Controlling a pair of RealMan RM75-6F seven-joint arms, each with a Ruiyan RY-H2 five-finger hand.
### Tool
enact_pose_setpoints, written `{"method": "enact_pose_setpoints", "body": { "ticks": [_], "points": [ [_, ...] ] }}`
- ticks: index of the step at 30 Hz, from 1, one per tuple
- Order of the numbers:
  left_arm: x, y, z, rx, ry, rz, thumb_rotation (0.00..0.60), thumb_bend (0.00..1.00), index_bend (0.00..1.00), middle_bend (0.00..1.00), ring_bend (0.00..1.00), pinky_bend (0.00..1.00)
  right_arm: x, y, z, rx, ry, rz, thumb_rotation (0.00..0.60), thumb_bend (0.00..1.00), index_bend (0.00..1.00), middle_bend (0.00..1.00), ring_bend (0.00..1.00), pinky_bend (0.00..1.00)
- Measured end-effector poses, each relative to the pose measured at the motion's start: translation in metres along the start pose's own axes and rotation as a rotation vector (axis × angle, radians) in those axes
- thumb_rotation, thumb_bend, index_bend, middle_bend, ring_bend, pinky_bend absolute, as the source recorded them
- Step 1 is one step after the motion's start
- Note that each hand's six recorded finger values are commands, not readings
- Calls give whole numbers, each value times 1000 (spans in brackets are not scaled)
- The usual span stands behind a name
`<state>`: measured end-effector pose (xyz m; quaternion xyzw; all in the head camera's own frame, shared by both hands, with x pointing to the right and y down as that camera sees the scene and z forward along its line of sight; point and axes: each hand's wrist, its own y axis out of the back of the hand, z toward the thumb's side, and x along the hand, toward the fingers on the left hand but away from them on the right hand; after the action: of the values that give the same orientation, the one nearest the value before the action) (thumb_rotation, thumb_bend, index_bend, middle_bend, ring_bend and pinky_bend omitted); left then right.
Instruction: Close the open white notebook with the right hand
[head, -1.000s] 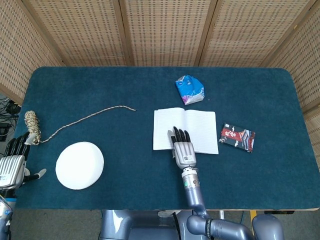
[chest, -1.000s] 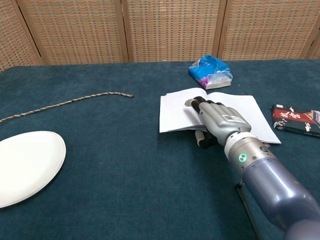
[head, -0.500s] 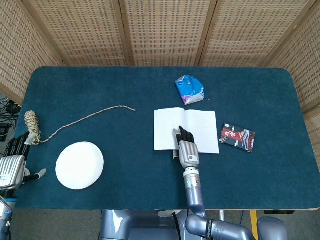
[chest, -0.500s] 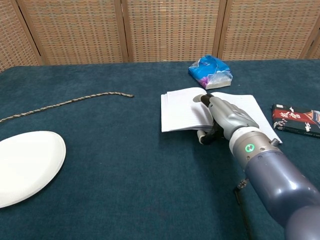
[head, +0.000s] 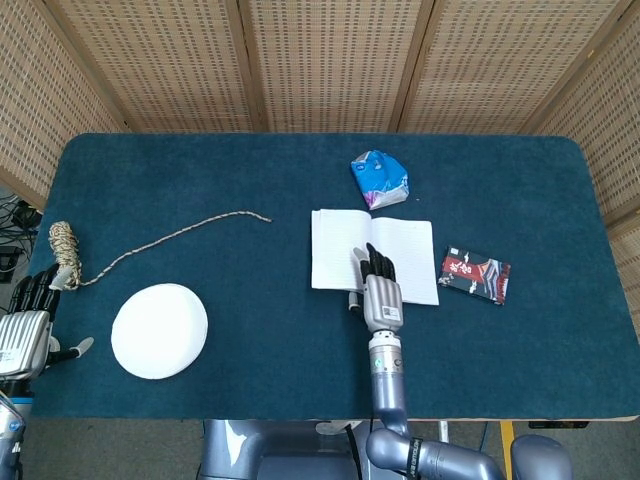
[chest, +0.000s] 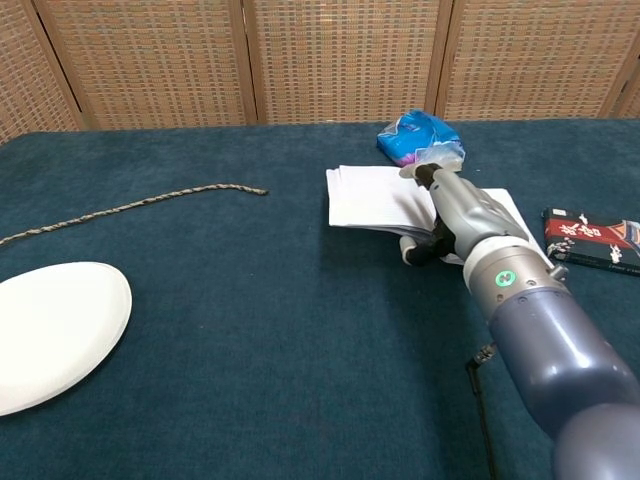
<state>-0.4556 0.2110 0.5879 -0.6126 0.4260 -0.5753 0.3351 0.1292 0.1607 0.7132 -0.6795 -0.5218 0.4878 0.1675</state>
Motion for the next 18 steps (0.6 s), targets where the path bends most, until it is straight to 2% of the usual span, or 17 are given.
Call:
{"method": "enact_pose_setpoints", "body": {
  "ticks": [18],
  "points": [
    [-1, 0, 2, -1, -6, 2, 600, 100, 0, 0, 0, 0, -2, 19, -9, -30, -91, -98, 600, 615, 120, 0, 0, 0]
  ]
}}
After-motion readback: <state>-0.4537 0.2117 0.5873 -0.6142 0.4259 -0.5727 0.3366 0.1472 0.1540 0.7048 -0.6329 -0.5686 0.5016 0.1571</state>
